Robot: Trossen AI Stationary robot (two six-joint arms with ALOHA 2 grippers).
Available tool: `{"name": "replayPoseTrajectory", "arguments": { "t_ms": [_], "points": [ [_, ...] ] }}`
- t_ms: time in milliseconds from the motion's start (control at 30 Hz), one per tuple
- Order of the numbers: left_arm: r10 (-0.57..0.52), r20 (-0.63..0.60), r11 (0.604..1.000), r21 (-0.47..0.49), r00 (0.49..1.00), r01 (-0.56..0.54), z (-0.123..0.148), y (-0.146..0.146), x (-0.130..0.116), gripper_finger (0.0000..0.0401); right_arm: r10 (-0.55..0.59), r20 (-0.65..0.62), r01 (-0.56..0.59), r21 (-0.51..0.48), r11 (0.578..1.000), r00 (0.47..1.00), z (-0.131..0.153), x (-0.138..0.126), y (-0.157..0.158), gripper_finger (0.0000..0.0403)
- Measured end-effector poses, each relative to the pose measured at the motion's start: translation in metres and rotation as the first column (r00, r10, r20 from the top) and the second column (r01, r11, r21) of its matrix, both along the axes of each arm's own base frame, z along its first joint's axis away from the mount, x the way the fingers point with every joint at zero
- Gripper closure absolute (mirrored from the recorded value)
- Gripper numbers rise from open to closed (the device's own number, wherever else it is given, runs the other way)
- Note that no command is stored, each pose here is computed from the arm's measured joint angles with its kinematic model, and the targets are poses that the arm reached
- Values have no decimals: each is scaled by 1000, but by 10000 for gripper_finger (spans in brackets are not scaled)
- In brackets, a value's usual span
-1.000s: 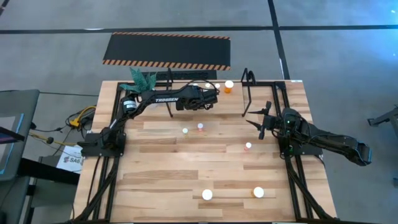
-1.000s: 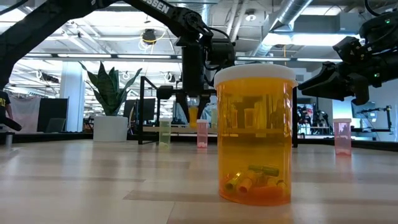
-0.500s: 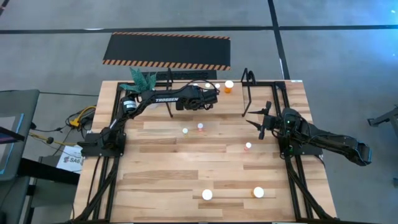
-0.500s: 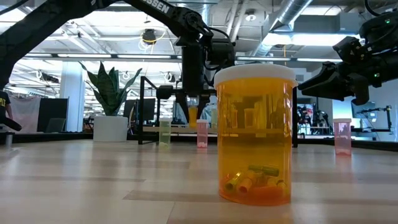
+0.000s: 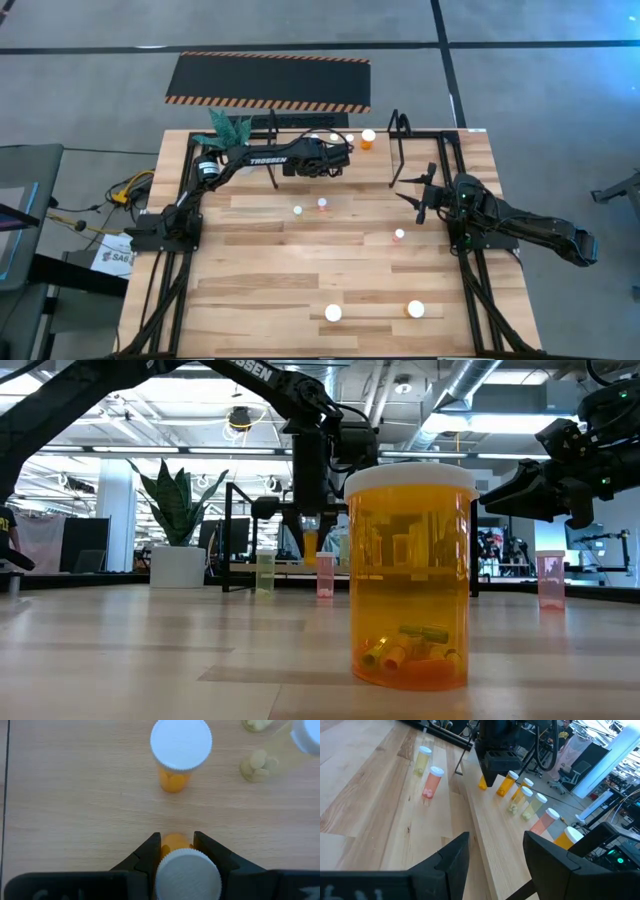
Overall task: Pick and place medicine bottles onto shelf by color
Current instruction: Put the small orange pill bottle aligned with the other orange pill bottles on the shelf
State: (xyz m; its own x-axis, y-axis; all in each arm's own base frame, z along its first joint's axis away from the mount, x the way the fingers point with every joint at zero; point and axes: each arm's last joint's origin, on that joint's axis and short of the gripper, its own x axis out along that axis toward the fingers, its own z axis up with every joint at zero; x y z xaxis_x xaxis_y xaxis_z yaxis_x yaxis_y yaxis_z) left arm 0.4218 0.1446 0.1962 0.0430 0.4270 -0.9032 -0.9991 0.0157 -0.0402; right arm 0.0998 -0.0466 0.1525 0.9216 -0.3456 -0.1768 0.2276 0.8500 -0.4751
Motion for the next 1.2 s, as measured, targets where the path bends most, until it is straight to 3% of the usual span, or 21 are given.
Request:
{"name": "replayPoseTrajectory", "arguments": {
  "t_ms": [200, 633, 933, 1200],
  "points": [
    [-10, -9, 1000, 9, 1000, 11, 0, 0, 0, 307, 0, 0, 0, 0, 1000, 1000, 0, 0, 0, 196],
    [-20, -16, 1000, 17, 1000, 20, -1, 1, 0, 226, 0, 0, 0, 0, 1000, 1000, 0, 0, 0, 196],
    [-102, -7, 993, -65, 995, 102, 1, -3, 1, 190, 0, 0, 0, 0, 1000, 1000, 0, 0, 0, 196],
    [-202, 20, 974, -97, 979, 203, 38, -17, -5, 183, 0, 0, 0, 0, 1000, 1000, 0, 0, 0, 196]
  ]
}}
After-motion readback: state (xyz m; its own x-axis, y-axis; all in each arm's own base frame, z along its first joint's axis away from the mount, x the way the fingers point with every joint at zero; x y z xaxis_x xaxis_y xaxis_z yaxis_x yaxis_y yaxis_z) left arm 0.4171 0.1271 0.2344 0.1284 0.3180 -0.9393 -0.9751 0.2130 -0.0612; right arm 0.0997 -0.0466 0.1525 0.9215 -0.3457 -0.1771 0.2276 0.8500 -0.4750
